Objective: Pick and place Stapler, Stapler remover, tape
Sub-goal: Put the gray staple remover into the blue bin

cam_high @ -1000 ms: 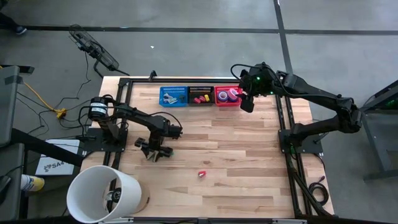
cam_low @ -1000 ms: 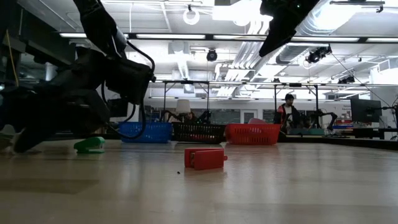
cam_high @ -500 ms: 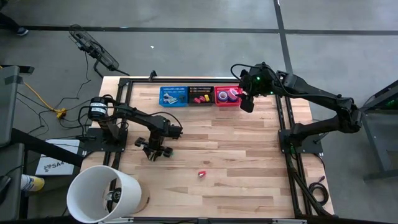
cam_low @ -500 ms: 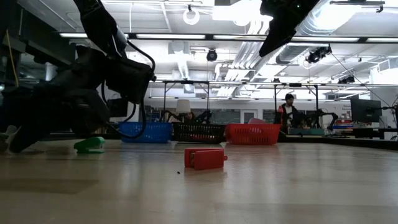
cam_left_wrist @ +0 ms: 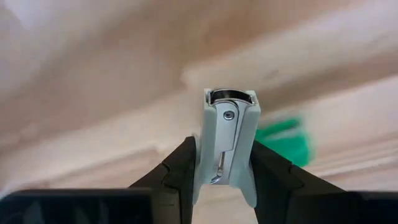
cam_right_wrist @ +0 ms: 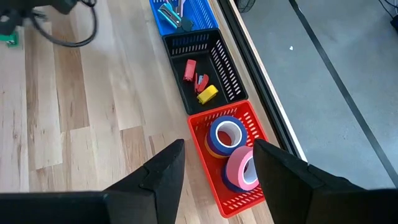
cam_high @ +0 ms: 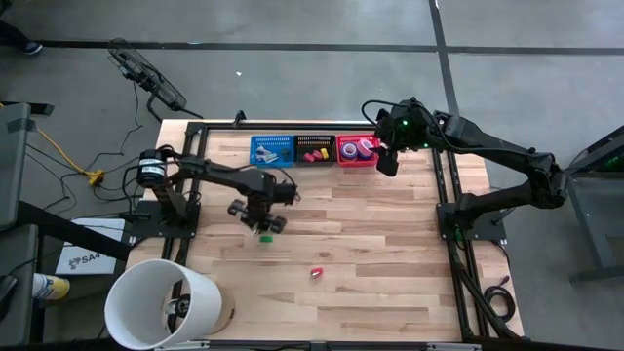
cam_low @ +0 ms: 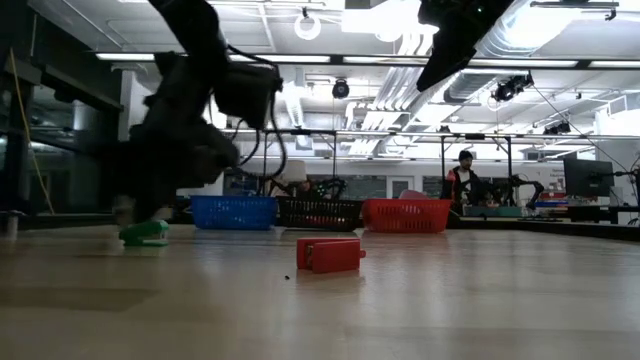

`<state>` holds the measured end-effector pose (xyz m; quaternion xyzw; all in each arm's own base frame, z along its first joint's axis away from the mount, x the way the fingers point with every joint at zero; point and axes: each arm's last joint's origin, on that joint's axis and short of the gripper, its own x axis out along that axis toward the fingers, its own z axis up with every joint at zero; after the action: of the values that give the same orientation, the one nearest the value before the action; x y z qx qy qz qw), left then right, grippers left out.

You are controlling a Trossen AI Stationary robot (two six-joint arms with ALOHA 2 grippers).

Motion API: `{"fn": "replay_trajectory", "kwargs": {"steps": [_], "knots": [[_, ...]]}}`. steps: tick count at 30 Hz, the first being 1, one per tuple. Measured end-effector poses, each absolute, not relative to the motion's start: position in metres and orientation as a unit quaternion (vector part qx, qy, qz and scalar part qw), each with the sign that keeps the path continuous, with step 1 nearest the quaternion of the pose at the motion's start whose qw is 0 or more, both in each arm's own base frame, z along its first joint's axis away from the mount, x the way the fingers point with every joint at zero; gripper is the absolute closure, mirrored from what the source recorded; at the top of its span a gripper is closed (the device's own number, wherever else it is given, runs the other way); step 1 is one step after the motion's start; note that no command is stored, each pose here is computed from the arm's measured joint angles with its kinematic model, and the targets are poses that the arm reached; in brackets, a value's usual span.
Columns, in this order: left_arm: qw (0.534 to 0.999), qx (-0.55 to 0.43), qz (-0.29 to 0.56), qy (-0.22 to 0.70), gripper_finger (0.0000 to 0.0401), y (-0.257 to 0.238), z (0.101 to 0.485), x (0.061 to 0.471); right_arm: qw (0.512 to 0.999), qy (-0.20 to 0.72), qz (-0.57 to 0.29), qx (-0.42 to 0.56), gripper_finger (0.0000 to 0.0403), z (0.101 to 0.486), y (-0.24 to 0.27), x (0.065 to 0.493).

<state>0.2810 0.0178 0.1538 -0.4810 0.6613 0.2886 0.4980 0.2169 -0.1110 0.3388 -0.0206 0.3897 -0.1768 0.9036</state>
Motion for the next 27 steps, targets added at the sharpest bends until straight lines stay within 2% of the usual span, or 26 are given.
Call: {"fn": "replay_trajectory", "kwargs": {"steps": [12,19,27], "knots": [[0.634,-0.399,0.361,0.556,0.0293,0.088,0.200,0.307,0.904,0.390,-0.177,-0.021,0.0222,0.339,-0.111,0.217],[0.638,-0.416,0.413,0.499,0.0293,0.141,0.212,0.297,0.904,0.389,-0.177,-0.021,0.0222,0.339,-0.111,0.217],[0.655,-0.453,0.433,0.422,0.0293,0.181,0.217,0.290,0.904,0.389,-0.177,-0.021,0.0222,0.339,-0.111,0.217]]}}
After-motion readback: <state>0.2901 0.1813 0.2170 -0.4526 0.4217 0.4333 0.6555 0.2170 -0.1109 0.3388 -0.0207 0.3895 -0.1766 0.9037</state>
